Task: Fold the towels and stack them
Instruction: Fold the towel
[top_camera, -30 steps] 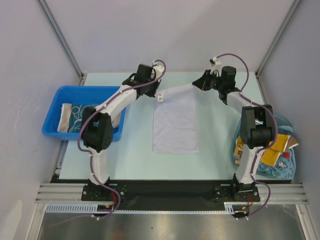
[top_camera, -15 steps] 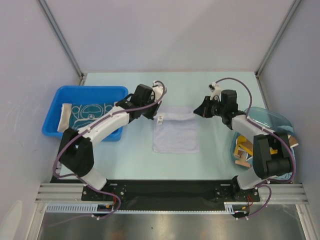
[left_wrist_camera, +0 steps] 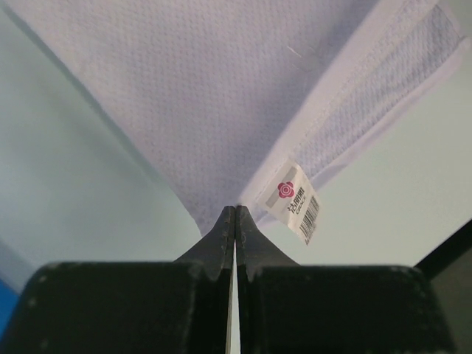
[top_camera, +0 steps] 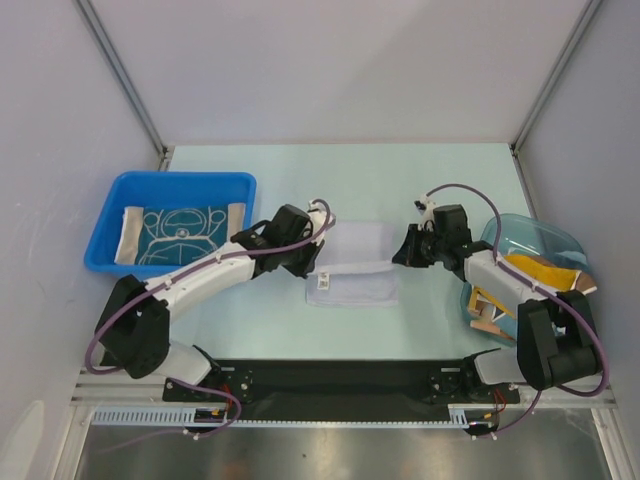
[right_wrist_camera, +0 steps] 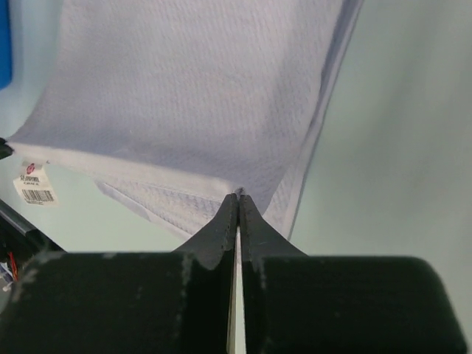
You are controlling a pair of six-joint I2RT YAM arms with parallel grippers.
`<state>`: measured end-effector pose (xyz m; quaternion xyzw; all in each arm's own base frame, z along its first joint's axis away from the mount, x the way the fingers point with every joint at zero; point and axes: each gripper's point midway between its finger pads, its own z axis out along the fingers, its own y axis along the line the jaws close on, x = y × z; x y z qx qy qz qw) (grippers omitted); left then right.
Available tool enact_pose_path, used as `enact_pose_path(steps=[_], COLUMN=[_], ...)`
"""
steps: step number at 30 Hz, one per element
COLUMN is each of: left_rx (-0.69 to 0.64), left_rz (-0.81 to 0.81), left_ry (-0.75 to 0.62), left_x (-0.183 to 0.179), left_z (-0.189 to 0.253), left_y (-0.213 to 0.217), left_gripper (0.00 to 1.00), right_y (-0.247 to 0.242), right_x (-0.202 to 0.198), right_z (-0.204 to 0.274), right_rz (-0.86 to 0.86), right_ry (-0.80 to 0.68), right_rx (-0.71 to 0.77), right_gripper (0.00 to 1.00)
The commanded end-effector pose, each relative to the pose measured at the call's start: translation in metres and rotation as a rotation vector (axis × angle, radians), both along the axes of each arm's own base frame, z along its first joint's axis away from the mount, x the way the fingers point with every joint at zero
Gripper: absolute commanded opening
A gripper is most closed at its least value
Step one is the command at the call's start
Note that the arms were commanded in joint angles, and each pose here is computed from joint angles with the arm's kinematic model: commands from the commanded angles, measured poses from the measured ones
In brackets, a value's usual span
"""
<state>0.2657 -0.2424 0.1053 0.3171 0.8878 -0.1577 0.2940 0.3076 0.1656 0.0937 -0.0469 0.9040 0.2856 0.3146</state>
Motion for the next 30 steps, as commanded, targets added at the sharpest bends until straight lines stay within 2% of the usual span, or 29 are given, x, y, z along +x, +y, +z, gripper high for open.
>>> enact_pose_path(steps=[1, 3, 4, 5, 6, 9, 12, 16, 22, 30], left_rx=[-0.057, -0.038, -0.025, -0.02, -0.024, -0.049, -0.107, -0.196, -0.156, -0.145], left_rz=[-0.001, 0.02, 0.037, 0.054, 0.086, 0.167, 0.248, 0.312, 0.396, 0.45], left_ry=[0.04, 0.078, 0.083, 0.083, 0.08, 0.053, 0.057, 0.107, 0.168, 0.212], left_x=[-0.019, -0.025, -0.025, -0.026, -0.026, -0.024, -0.025, -0.027, -0.031, -0.034], left_z=[0.003, -0.006, -0.009, -0.008, -0.006, 0.006, 0.013, 0.005, -0.027, -0.057], left_y=[-0.008, -0.005, -0.002, 0.002, 0.005, 0.012, 0.013, 0.002, 0.009, 0.015], left_gripper=[0.0, 0.04, 0.13, 0.21, 0.37, 0.49, 0.53, 0.53, 0.49, 0.52], right_y=[-0.007, -0.006, -0.008, -0.009, -0.011, -0.018, -0.02, -0.013, 0.006, 0.014], right_x=[-0.022, -0.028, -0.033, -0.036, -0.037, -0.042, -0.045, -0.045, -0.046, -0.053], right_z=[-0.022, -0.027, -0.03, -0.03, -0.025, -0.016, 0.0, 0.0, -0.02, -0.056], right_rz=[-0.029, -0.03, -0.034, -0.039, -0.052, -0.103, -0.145, -0.201, -0.198, -0.197], right_ry=[0.084, 0.102, 0.124, 0.131, 0.129, 0.145, 0.131, 0.159, 0.212, 0.257], right_rx=[-0.034, -0.047, -0.063, -0.068, -0.069, -0.087, -0.066, -0.028, -0.071, -0.201], right_gripper=[0.05, 0.12, 0.23, 0.28, 0.36, 0.4, 0.39, 0.34, 0.32, 0.31])
